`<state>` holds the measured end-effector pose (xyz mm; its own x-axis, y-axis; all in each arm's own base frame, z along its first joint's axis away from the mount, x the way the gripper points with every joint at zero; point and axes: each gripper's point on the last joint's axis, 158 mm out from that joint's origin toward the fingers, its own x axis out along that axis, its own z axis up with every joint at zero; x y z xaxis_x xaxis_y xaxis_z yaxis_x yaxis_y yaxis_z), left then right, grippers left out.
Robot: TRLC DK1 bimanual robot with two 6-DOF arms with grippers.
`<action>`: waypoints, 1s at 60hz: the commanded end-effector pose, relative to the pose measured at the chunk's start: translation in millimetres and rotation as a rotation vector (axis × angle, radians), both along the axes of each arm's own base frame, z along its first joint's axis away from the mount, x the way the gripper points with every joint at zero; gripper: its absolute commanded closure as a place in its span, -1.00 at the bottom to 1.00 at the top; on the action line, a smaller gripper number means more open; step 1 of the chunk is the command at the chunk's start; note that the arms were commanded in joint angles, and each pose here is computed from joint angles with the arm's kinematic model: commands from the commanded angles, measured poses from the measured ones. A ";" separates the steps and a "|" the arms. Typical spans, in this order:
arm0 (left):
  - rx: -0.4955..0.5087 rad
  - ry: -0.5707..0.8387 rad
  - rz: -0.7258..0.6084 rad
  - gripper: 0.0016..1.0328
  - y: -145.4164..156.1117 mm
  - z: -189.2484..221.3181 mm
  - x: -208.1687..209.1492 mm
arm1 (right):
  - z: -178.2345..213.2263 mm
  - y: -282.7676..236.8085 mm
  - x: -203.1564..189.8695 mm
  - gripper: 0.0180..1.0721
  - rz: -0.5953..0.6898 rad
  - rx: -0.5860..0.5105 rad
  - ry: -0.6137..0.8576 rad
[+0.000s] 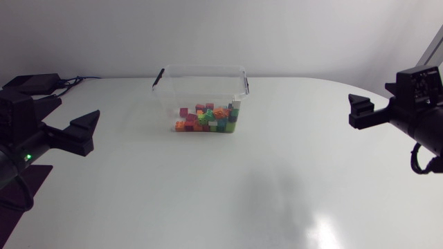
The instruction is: Place the duplo bricks in the container
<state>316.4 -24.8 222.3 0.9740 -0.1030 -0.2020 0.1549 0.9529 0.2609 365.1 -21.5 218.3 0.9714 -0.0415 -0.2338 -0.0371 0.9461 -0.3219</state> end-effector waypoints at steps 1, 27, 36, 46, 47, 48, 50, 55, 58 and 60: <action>-0.036 -0.010 0.013 -0.91 2.1 -6.0 -4.8 | -7.0 -0.9 -15.6 -0.90 0.001 -0.020 -0.022; -0.107 -0.070 0.001 -0.91 -3.5 -14.7 -30.5 | -28.4 -0.6 -64.5 -0.90 0.003 -0.080 -0.065; -0.124 -0.063 0.012 -0.91 -1.5 -25.0 -34.9 | -33.2 -0.1 -74.5 -0.91 -0.004 -0.061 -0.074; -0.152 -0.073 0.033 -0.91 3.1 -32.8 -42.2 | -38.4 4.4 -84.0 -0.90 -0.010 0.009 -0.096; -0.155 -0.074 0.036 -0.91 3.5 -33.6 -42.9 | -38.9 4.8 -84.9 -0.90 -0.010 0.016 -0.098; -0.158 -0.076 0.038 -0.91 4.1 -34.6 -43.7 | -39.6 5.3 -85.9 -0.90 -0.011 0.025 -0.101; -0.164 -0.078 0.042 -0.91 5.0 -36.3 -45.0 | -40.8 6.1 -87.7 -0.90 -0.011 0.039 -0.105; -0.179 -0.084 0.053 -0.91 7.2 -40.6 -48.1 | -43.9 8.1 -91.8 -0.90 -0.013 0.075 -0.116; -0.187 -0.087 0.059 -0.91 8.5 -43.2 -49.9 | -45.9 9.2 -94.0 -0.90 -0.014 0.097 -0.123; -0.193 -0.089 0.063 -0.91 9.4 -44.9 -50.9 | -47.2 10.0 -95.5 -0.90 -0.015 0.111 -0.127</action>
